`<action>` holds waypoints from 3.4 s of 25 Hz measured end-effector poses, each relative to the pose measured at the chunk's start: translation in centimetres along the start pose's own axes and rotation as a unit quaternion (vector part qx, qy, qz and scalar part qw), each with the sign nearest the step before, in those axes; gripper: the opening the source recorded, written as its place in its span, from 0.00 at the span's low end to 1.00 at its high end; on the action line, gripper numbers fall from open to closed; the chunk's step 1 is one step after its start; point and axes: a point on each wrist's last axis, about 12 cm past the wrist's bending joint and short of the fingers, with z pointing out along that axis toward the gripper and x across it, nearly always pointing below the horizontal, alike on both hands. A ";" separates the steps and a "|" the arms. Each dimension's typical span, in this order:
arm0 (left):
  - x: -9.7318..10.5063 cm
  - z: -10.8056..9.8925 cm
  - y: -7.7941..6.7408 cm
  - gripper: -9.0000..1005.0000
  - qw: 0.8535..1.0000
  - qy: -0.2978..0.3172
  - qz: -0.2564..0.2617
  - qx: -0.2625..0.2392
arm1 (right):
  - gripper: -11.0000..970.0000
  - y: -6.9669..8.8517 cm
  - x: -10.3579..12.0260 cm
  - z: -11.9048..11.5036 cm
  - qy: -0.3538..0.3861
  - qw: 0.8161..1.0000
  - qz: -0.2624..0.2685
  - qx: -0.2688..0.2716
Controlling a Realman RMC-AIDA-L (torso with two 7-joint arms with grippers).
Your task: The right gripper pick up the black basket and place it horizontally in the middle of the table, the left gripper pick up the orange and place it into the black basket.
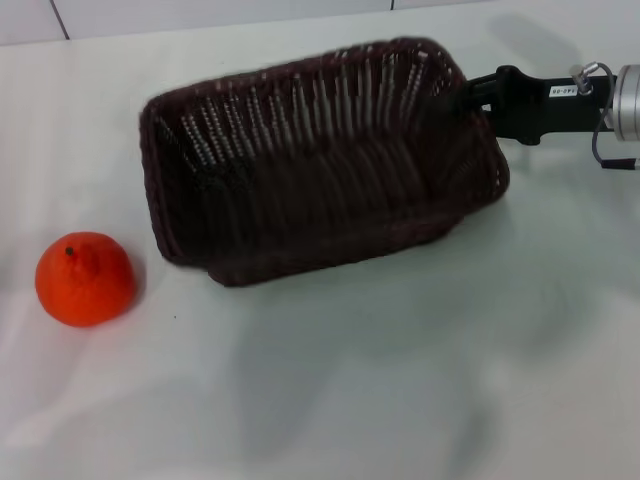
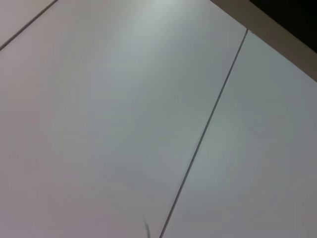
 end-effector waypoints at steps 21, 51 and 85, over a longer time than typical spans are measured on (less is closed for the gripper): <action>1.7 -4.9 0.2 0.79 0.966 0.252 0.027 0.050 | 0.87 0.7 2.7 -3.1 0.108 0.994 -0.013 0.019; 6.8 -4.1 0.0 0.47 0.898 0.405 0.136 0.100 | 0.86 1.3 2.7 -2.7 0.133 0.991 -0.011 0.005; 6.5 6.6 -3.8 0.59 0.953 0.236 -0.056 0.182 | 0.86 0.5 2.3 -1.6 0.181 0.981 -0.063 0.044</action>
